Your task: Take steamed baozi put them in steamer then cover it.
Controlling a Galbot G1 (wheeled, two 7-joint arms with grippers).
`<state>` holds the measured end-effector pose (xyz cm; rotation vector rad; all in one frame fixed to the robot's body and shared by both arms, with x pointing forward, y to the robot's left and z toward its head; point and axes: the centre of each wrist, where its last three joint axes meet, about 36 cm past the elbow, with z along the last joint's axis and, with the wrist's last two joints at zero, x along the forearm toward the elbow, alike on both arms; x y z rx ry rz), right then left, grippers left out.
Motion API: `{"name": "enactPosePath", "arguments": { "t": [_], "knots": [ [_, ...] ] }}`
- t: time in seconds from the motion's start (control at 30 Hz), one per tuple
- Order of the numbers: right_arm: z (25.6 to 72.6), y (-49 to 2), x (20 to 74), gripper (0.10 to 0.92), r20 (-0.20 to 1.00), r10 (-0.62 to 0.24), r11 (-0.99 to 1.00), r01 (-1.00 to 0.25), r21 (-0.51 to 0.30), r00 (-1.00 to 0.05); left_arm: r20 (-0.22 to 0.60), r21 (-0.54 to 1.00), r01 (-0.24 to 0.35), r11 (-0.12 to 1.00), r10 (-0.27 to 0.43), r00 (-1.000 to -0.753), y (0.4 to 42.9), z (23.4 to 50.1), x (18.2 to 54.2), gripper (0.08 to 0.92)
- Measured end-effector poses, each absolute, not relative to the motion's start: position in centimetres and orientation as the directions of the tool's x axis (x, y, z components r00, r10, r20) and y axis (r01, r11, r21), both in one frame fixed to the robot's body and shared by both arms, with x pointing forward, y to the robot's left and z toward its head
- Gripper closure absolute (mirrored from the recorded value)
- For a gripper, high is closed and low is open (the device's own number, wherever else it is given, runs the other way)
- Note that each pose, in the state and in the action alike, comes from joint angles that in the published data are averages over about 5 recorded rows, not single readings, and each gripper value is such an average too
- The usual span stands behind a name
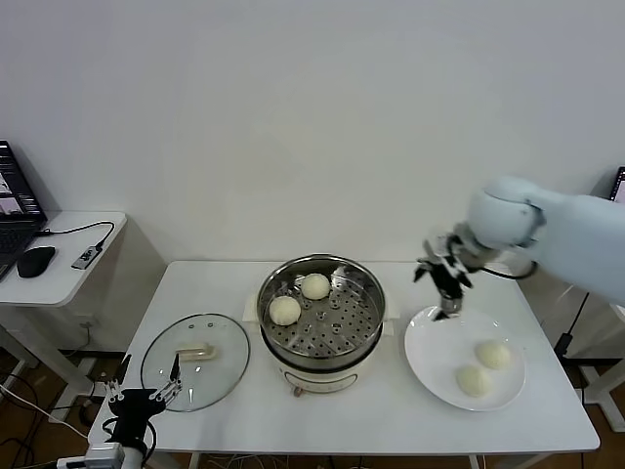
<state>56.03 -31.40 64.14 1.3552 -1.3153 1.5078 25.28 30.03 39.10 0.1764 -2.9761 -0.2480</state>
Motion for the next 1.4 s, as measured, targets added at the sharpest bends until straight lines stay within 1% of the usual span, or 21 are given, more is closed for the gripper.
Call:
{"name": "enactPosePath", "arguments": {
  "t": [0.23, 0.6, 0.93, 1.23, 1.33, 1.4],
  "knots": [
    [59.5, -35.9, 53.7, 0.200, 0.978, -0.094, -0.197, -0.960, -0.201, -0.186, 0.141, 0.179, -0.106, 0.978, -0.132, -0.981, 29.7, 39.3, 24.8, 0.177],
    [53.3, -39.3, 51.6, 0.200, 0.985, -0.051, -0.157, -0.972, -0.172, -0.166, 0.145, 0.194, -0.110, 0.975, -0.139, -0.980, 29.9, 39.8, 24.4, 0.177],
    [48.9, -40.2, 51.3, 0.200, 0.989, -0.038, -0.128, -0.981, -0.145, -0.142, 0.148, 0.196, -0.114, 0.974, -0.145, -0.978, 30.0, 39.7, 24.3, 0.177],
    [46.5, -40.1, 52.0, 0.201, 0.989, -0.039, -0.114, -0.983, -0.146, -0.142, 0.152, 0.199, -0.121, 0.973, -0.152, -0.977, 30.4, 39.4, 24.5, 0.177],
    [45.9, -40.0, 52.2, 0.217, 0.989, -0.042, -0.105, -0.984, -0.142, -0.139, 0.152, 0.200, -0.122, 0.972, -0.154, -0.976, 30.4, 39.3, 24.6, 0.177],
    [45.6, -39.9, 52.3, 0.247, 0.989, -0.045, -0.099, -0.985, -0.143, -0.139, 0.152, 0.200, -0.123, 0.972, -0.155, -0.976, 30.5, 39.2, 24.7, 0.177]
  ]
}}
